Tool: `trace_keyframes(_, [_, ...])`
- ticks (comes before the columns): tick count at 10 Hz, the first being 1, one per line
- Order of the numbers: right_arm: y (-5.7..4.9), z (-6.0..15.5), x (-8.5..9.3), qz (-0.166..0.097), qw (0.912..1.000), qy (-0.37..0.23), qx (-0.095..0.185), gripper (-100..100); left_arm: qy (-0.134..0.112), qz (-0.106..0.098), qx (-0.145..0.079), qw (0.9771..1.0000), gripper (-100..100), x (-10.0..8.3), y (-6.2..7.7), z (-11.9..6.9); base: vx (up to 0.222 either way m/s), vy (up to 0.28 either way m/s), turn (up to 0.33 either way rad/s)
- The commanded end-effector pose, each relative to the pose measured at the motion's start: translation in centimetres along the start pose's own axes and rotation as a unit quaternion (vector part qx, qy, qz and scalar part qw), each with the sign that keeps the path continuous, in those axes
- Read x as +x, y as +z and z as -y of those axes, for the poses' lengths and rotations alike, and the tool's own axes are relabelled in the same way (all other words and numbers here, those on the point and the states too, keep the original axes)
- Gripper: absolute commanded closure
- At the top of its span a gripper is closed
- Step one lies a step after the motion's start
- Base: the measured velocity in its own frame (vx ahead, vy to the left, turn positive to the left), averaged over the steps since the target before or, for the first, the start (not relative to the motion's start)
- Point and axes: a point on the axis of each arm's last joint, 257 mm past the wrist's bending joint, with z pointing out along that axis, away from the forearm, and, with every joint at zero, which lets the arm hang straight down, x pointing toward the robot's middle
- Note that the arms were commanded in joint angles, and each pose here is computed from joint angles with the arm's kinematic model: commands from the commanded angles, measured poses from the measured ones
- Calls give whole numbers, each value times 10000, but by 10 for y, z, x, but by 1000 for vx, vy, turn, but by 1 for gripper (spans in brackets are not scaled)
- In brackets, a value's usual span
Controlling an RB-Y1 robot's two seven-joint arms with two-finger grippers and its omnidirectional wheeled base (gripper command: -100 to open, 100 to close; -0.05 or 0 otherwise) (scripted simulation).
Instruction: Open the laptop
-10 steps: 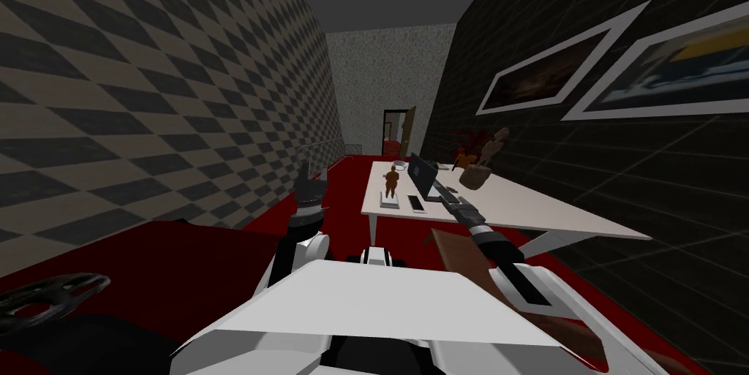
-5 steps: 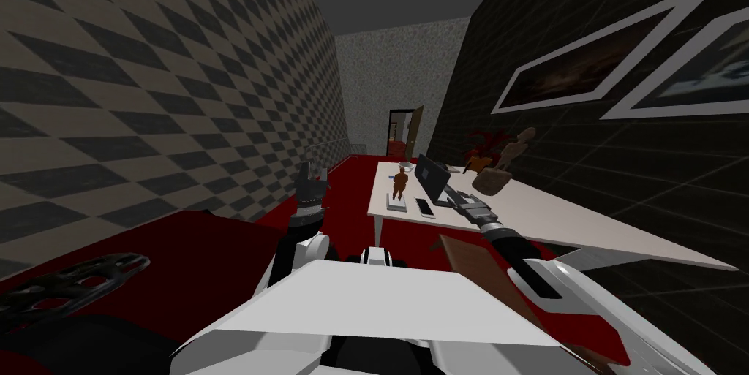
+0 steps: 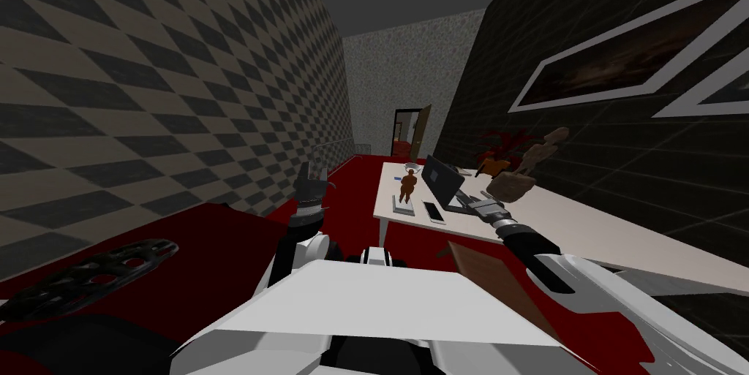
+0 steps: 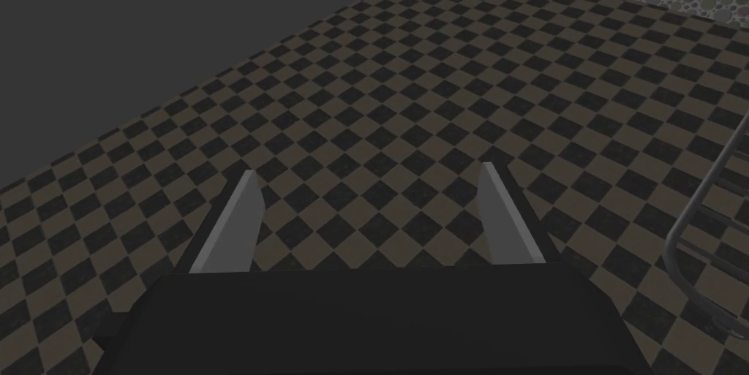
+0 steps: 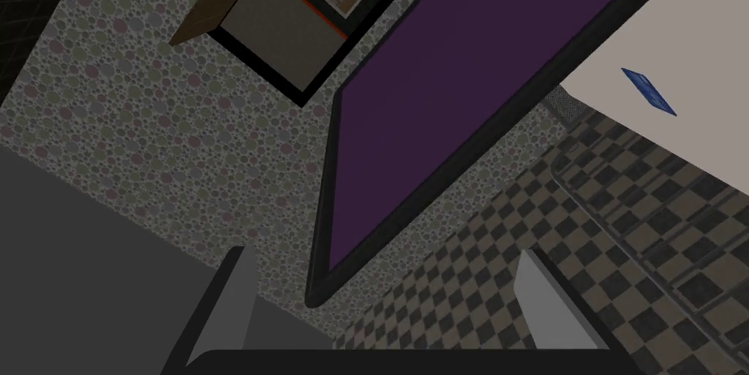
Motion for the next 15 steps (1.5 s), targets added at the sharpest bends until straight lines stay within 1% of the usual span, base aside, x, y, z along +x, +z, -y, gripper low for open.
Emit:
trace_keyframes(1, [5, 26, 4, -121, 9971, -736, 123, -100, 0, 0, 0, 10000, 0, 0, 0, 0, 24, 44, 77])
trace_keyframes(3, [8, 41, 5, -182, 9926, -1186, 195, -100, 0, 0, 0, 10000, 0, 0, 0, 0, 32, 48, 81])
trace_keyframes(4, [10, 53, 5, -224, 9878, -1519, 250, -100, 0, 0, 0, 10000, 0, 0, 0, 0, 41, 70, 88])
trace_keyframes(5, [11, 60, 5, -247, 9845, -1711, 285, -100, 0, 0, 0, 10000, 0, 0, 0, 0, 45, 78, 95])
trace_keyframes(6, [9, 55, 5, -228, 9871, -1564, 253, -100, 0, 0, 0, 10000, 0, 0, 0, 0, 19, 34, 15])
trace_keyframes(7, [9, 56, 5, -232, 9866, -1594, 263, -100, 0, 0, 0, 10000, 0, 0, 0, 0, 5, 8, -2])
trace_keyframes(8, [9, 56, 5, -230, 9867, -1591, 262, 100, 1, 0, 0, 10000, 0, 0, 0, 0, 0, 0, 0])
trace_keyframes(9, [12, 60, 9, -242, 9919, -1210, 290, 100, 1, 0, 0, 10000, 0, 0, 0, 0, -31, -45, 27])
trace_keyframes(10, [14, 60, 11, -246, 9941, -1017, 295, 100, 1, 0, 0, 10000, 0, 0, 0, 0, -42, -91, 37])
trace_keyframes(13, [18, 63, 17, -251, 9983, -435, 312, 100, 1, -1, 0, 10000, 0, 0, 0, 0, -49, -84, 19])
trace_keyframes(15, [21, 64, 21, -249, 9991, -45, 327, 100, 1, 0, 0, 10000, 0, 0, 0, 0, -38, -74, 13])
